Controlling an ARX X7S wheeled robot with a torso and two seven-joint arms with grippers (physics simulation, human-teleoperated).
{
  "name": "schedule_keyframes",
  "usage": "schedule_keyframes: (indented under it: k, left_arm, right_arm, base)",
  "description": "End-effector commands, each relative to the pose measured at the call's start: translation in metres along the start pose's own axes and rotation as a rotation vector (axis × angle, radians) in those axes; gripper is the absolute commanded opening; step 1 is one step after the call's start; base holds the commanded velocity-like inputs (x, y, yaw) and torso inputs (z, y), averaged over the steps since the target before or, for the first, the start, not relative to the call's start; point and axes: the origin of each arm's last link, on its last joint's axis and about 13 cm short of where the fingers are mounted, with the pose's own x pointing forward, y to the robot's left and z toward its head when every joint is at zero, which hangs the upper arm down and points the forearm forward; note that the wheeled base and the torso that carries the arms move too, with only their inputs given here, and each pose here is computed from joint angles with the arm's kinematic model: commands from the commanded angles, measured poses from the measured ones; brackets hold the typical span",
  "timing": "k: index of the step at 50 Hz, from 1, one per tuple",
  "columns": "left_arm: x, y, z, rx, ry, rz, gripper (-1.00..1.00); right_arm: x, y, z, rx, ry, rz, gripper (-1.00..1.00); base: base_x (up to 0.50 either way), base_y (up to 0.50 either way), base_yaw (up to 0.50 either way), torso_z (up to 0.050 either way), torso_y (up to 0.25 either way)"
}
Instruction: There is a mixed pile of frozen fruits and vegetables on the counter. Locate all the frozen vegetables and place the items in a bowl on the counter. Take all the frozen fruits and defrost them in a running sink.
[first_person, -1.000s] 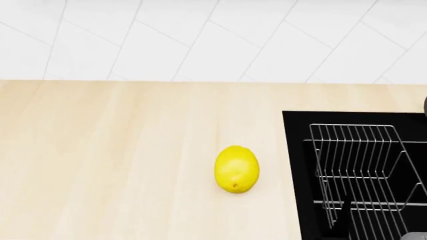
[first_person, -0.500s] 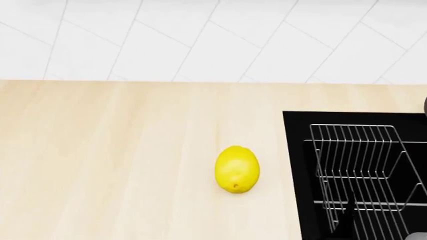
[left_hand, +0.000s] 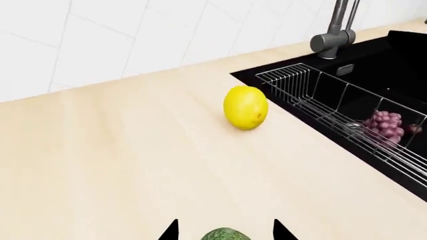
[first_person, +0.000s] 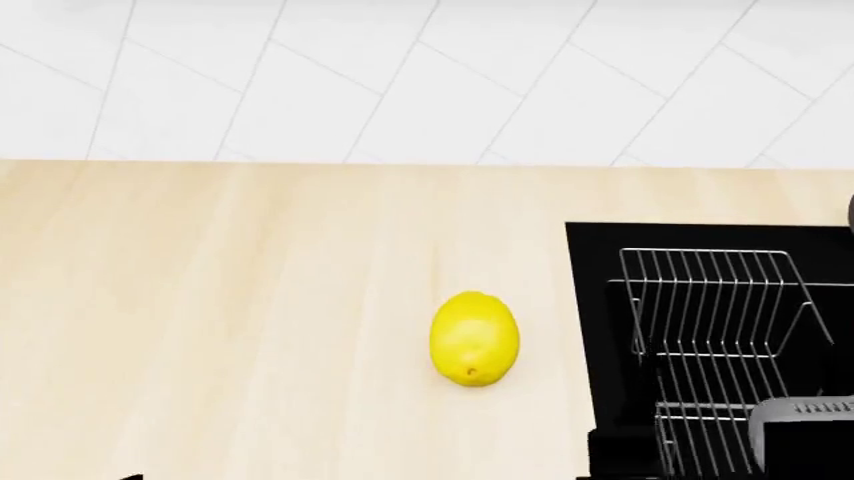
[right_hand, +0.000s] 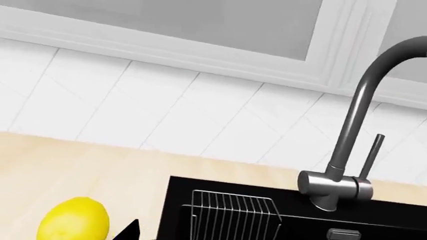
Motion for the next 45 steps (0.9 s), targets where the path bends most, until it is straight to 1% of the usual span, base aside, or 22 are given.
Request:
schedule_keyframes:
  k: [1, 2, 3, 4, 8, 9, 10, 13, 14, 15, 16, 17, 19, 26, 28, 30, 35, 36, 37, 38, 42, 45]
  left_arm:
    - [-0.002, 0.007, 0.034, -0.006, -0.127, 0.129, -1.00]
    - [-0.004, 0.009, 0.035, -0.009, -0.130, 0.131, -1.00]
    - [-0.004, 0.009, 0.035, -0.005, -0.129, 0.136, -1.00]
    - [-0.003, 0.011, 0.036, -0.004, -0.131, 0.145, -1.00]
    - [-0.002, 0.014, 0.038, -0.006, -0.132, 0.162, -1.00]
    - [-0.003, 0.015, 0.038, -0.007, -0.132, 0.164, -1.00]
    - [-0.001, 0.016, 0.037, -0.008, -0.130, 0.168, -1.00]
    - [0.002, 0.017, 0.037, -0.014, -0.129, 0.176, -1.00]
    - [0.004, 0.018, 0.036, -0.020, -0.132, 0.179, -1.00]
    - [0.004, 0.018, 0.036, -0.020, -0.132, 0.179, -1.00]
    - [0.002, 0.019, 0.035, -0.028, -0.134, 0.183, -1.00]
    - [0.002, 0.020, 0.035, -0.033, -0.135, 0.186, -1.00]
    - [0.002, 0.021, 0.033, -0.037, -0.131, 0.194, -1.00]
    - [0.000, 0.022, 0.029, -0.038, -0.126, 0.194, -1.00]
    - [-0.002, 0.022, 0.029, -0.040, -0.126, 0.194, -1.00]
    - [0.000, 0.022, 0.028, -0.038, -0.122, 0.193, -1.00]
    - [-0.004, 0.023, 0.028, -0.036, -0.118, 0.190, -1.00]
    - [-0.007, 0.023, 0.028, -0.038, -0.122, 0.190, -1.00]
    - [-0.009, 0.023, 0.028, -0.039, -0.122, 0.190, -1.00]
    - [-0.012, 0.023, 0.026, -0.039, -0.122, 0.190, -1.00]
    - [-0.013, 0.025, 0.024, -0.041, -0.116, 0.188, -1.00]
    - [-0.009, 0.024, 0.025, -0.040, -0.114, 0.187, -1.00]
  right_arm:
    - [0.041, 0.008, 0.032, 0.056, -0.009, 0.143, 1.00]
    - [0.046, 0.011, 0.035, 0.049, -0.001, 0.159, 1.00]
    - [0.050, 0.013, 0.037, 0.066, 0.005, 0.178, 1.00]
    - [0.058, 0.017, 0.037, 0.067, 0.037, 0.218, 1.00]
    - [0.082, 0.027, 0.035, 0.125, 0.105, 0.288, 1.00]
    - [0.084, 0.029, 0.035, 0.110, 0.109, 0.292, 1.00]
    - [0.086, 0.034, 0.035, 0.053, 0.109, 0.312, 1.00]
    - [0.091, 0.041, 0.036, 0.049, 0.113, 0.336, 1.00]
    - [0.097, 0.045, 0.034, 0.007, 0.124, 0.378, 1.00]
    - [0.099, 0.048, 0.031, -0.120, 0.142, 0.426, 1.00]
    - [0.104, 0.048, 0.032, 0.031, 0.174, 0.405, 1.00]
    - [0.106, 0.048, 0.033, 0.074, 0.183, 0.394, 1.00]
    - [0.112, 0.049, 0.031, 0.110, 0.210, 0.396, 1.00]
    - [0.135, 0.056, 0.019, 0.092, 0.279, 0.408, 1.00]
    - [0.141, 0.059, 0.015, 0.122, 0.307, 0.425, 1.00]
    - [0.147, 0.060, 0.011, 0.133, 0.325, 0.424, 1.00]
    - [0.152, 0.064, 0.006, 0.131, 0.349, 0.429, 1.00]
    - [0.152, 0.067, 0.006, 0.214, 0.381, 0.489, 1.00]
    - [0.153, 0.068, 0.005, 0.202, 0.383, 0.490, 1.00]
    - [0.155, 0.070, 0.003, 0.165, 0.384, 0.477, 1.00]
    - [0.159, 0.073, -0.001, 0.205, 0.411, 0.503, 1.00]
    - [0.160, 0.076, -0.005, 0.203, 0.426, 0.514, 1.00]
  base:
    - [0.00, 0.00, 0.00, 0.000, 0.000]
    - [0.00, 0.00, 0.00, 0.000, 0.000]
    - [0.00, 0.00, 0.00, 0.000, 0.000]
    - [0.00, 0.00, 0.00, 0.000, 0.000]
    - [0.00, 0.00, 0.00, 0.000, 0.000]
    - [0.00, 0.00, 0.00, 0.000, 0.000]
    - [0.00, 0.00, 0.00, 0.000, 0.000]
    - [0.00, 0.00, 0.00, 0.000, 0.000]
    - [0.00, 0.00, 0.00, 0.000, 0.000]
    - [0.00, 0.00, 0.00, 0.000, 0.000]
    - [0.00, 0.00, 0.00, 0.000, 0.000]
    - [0.00, 0.00, 0.00, 0.000, 0.000]
    - [0.00, 0.00, 0.00, 0.000, 0.000]
    - [0.00, 0.00, 0.00, 0.000, 0.000]
    - [0.00, 0.00, 0.00, 0.000, 0.000]
    - [0.00, 0.00, 0.00, 0.000, 0.000]
    - [0.00, 0.00, 0.00, 0.000, 0.000]
    - [0.00, 0.00, 0.00, 0.000, 0.000]
    - [0.00, 0.00, 0.00, 0.000, 0.000]
    - [0.00, 0.00, 0.00, 0.000, 0.000]
    - [0.00, 0.00, 0.00, 0.000, 0.000]
    - [0.00, 0.00, 0.00, 0.000, 0.000]
